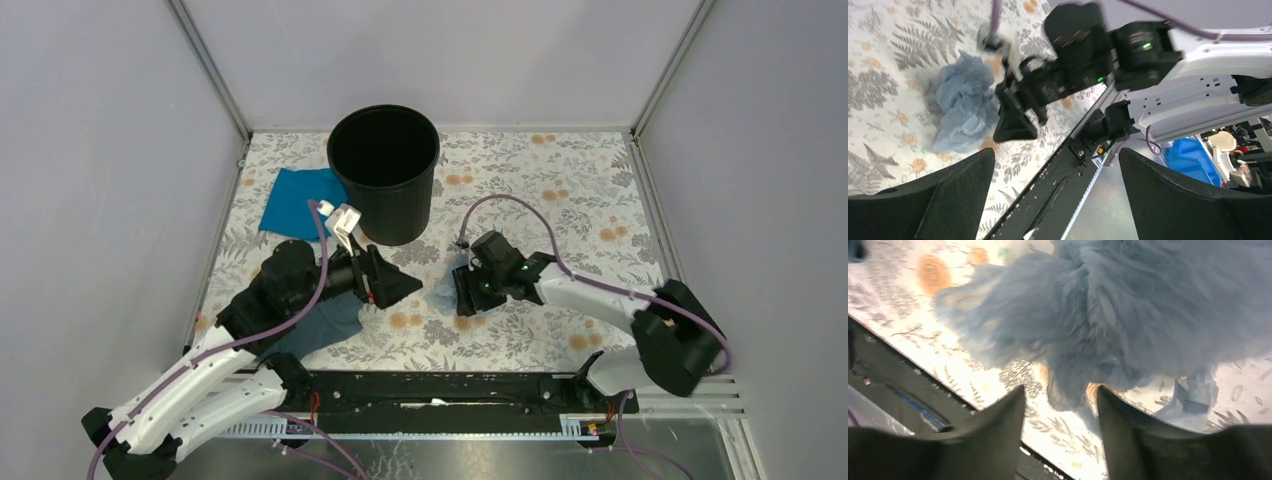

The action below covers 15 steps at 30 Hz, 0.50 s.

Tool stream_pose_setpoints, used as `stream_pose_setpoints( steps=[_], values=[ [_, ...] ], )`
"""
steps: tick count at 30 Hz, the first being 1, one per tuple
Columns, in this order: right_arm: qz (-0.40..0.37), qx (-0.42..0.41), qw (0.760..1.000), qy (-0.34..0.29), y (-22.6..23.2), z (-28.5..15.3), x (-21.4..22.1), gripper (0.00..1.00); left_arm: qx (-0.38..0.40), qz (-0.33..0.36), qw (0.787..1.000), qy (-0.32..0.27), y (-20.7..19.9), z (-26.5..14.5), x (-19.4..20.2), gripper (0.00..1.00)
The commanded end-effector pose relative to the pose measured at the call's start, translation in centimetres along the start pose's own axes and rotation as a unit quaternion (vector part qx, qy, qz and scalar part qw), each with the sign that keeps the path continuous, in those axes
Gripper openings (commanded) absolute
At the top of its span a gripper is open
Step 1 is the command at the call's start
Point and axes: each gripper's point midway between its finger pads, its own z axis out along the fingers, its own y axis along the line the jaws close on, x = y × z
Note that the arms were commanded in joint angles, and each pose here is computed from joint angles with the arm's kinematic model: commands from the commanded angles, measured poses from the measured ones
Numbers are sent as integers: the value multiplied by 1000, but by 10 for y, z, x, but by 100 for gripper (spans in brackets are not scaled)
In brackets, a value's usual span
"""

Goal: Put the trash bags into the trash bin

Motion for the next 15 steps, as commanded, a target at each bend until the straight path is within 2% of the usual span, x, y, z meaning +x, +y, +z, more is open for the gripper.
stream_pose_setpoints(
  steps=[1, 3, 4, 8, 10, 12, 15],
  values=[
    [12, -17, 996, -82, 14, -46, -24, 73, -18, -46, 999, -11, 9, 9, 14, 99],
    [28, 7, 993, -113, 6, -61, -28, 93, -37, -50, 998, 7, 19, 19, 30, 99],
    [43, 25, 991, -126, -1, -66, -28, 99, -49, -45, 998, 18, 22, 26, 39, 99],
    [148, 152, 959, -188, -49, -87, -25, 100, -110, -6, 992, 63, 37, 60, 66, 99],
    [187, 193, 943, -194, -67, -95, -15, 100, -139, 21, 986, 88, 46, 76, 75, 99],
    [208, 204, 935, -200, -72, -99, -10, 100, -180, 44, 977, 108, 61, 91, 79, 99],
    [218, 183, 937, -202, -72, -92, -5, 100, -240, 74, 959, 131, 86, 110, 85, 99]
  ],
)
